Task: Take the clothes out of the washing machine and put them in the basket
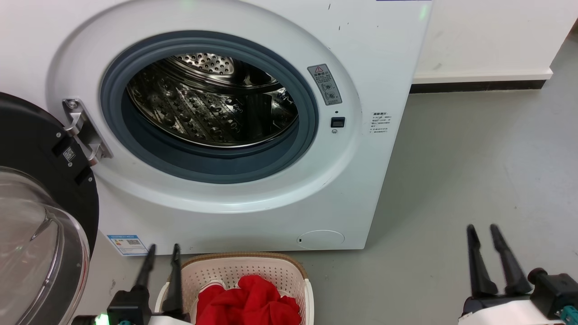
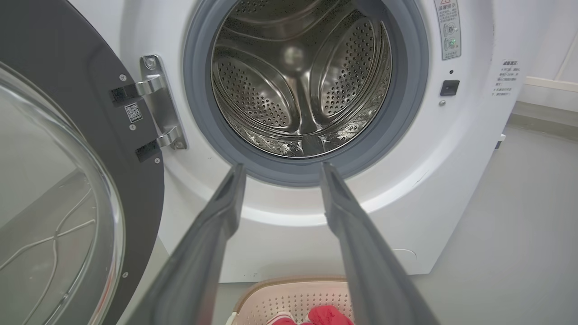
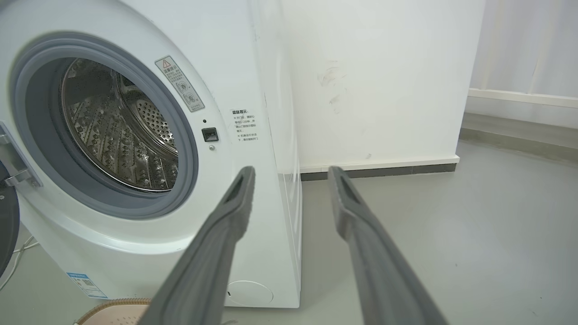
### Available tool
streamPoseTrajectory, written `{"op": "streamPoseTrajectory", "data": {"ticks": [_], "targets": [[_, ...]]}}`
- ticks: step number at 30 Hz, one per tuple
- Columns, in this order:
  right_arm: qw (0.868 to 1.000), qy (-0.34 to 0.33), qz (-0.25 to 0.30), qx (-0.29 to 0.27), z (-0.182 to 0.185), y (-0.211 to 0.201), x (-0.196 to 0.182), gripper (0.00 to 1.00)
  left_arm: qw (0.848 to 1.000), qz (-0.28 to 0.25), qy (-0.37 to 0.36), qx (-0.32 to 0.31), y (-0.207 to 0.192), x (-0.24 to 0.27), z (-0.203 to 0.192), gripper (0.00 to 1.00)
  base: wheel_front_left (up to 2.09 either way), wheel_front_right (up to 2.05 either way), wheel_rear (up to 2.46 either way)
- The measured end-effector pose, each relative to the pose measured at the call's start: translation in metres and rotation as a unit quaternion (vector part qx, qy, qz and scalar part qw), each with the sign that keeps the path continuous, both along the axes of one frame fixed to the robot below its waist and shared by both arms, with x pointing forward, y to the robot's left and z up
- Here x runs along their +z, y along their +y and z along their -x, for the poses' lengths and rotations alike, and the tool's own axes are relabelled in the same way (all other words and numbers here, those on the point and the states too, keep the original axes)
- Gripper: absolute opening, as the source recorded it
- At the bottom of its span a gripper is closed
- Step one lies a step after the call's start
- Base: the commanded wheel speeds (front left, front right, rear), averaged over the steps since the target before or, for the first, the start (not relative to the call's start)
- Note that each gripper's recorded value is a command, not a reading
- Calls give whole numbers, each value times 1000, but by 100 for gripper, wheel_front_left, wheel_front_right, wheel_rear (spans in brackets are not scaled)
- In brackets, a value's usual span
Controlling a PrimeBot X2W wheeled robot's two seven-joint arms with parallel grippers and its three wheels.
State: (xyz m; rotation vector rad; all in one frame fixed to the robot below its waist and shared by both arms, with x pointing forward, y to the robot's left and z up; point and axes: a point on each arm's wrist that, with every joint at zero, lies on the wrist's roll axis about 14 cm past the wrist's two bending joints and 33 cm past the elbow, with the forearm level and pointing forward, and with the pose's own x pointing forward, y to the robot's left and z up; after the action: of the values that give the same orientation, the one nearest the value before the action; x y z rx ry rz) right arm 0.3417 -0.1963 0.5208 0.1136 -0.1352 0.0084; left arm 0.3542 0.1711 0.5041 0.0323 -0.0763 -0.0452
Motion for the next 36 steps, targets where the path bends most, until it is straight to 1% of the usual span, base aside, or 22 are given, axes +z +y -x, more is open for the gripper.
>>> {"op": "streamPoseTrajectory", "data": {"ticks": [4, 15, 24, 36], "targets": [[1000, 25, -9, -1, 4, 0, -15, 0, 999, 12, 29, 4, 0, -16, 3, 0, 0, 0, 0], [992, 40, -118, -11, 1, -6, -22, 0, 990, 123, 58, 28, 11, -24, 1, 0, 0, 0, 0], [980, 44, -194, -14, -4, -9, -23, 0, 975, 207, 68, 36, 15, -26, -2, 0, 0, 0, 0], [958, 51, -283, -14, -10, -11, -25, 0, 948, 305, 76, 42, 19, -26, -8, 0, 0, 0, 0]]}}
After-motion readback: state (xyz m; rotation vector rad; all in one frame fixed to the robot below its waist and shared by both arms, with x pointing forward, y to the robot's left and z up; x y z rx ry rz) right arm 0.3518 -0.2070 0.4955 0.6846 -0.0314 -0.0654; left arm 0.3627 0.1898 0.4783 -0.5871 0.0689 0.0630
